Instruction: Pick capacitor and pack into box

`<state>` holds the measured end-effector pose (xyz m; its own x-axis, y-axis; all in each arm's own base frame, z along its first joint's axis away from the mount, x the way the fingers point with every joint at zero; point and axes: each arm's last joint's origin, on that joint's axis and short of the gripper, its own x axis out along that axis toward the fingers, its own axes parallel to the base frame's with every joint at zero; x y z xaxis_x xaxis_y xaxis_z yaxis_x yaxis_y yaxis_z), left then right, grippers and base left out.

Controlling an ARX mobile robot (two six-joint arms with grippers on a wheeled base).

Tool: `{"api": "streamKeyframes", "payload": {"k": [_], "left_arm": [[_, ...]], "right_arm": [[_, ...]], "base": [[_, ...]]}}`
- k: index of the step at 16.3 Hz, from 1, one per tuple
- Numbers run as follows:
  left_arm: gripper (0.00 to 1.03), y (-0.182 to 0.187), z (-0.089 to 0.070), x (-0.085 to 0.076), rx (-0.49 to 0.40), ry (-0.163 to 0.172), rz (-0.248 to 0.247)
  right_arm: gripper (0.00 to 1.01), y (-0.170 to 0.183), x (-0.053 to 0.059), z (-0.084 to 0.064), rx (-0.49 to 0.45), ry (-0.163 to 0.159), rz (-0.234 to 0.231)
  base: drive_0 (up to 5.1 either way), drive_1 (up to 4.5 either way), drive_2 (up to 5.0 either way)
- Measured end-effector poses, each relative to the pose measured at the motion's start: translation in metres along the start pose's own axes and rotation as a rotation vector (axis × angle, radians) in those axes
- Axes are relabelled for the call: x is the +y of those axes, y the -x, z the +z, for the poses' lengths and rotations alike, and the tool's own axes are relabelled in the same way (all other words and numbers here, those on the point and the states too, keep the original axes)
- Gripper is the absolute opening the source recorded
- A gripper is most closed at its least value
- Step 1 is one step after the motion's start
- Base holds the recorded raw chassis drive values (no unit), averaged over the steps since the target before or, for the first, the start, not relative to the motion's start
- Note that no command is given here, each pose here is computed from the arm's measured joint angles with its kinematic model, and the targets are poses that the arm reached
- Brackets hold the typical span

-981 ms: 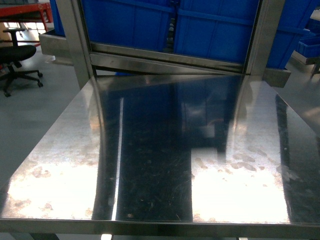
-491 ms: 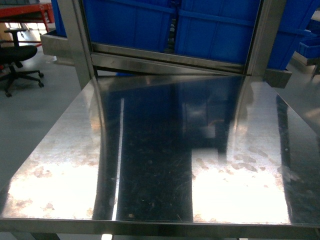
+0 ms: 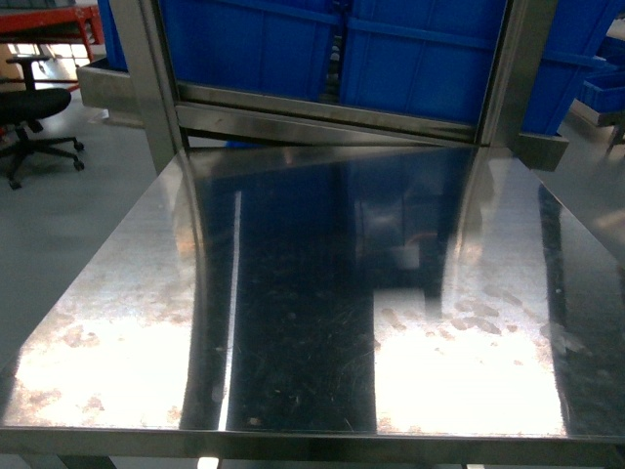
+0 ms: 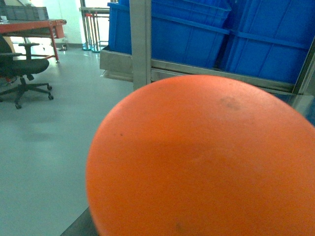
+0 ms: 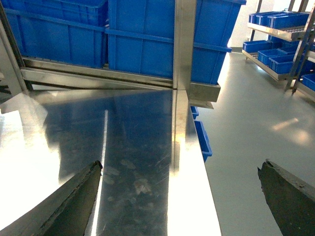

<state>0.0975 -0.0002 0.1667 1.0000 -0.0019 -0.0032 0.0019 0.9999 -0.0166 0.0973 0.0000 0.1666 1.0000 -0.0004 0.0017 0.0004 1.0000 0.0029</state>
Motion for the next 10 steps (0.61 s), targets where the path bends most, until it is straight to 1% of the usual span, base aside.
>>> {"api": "streamKeyframes", "payload": {"k": [10], "left_arm": [[0.44, 0.0, 0.0004, 0.0, -0.004, 0.0, 0.0]], "right_arm": [[0.98, 0.0, 0.0, 0.0003, -0.003, 0.0, 0.0]], "base": [[0.0, 0.0, 0.0]]}}
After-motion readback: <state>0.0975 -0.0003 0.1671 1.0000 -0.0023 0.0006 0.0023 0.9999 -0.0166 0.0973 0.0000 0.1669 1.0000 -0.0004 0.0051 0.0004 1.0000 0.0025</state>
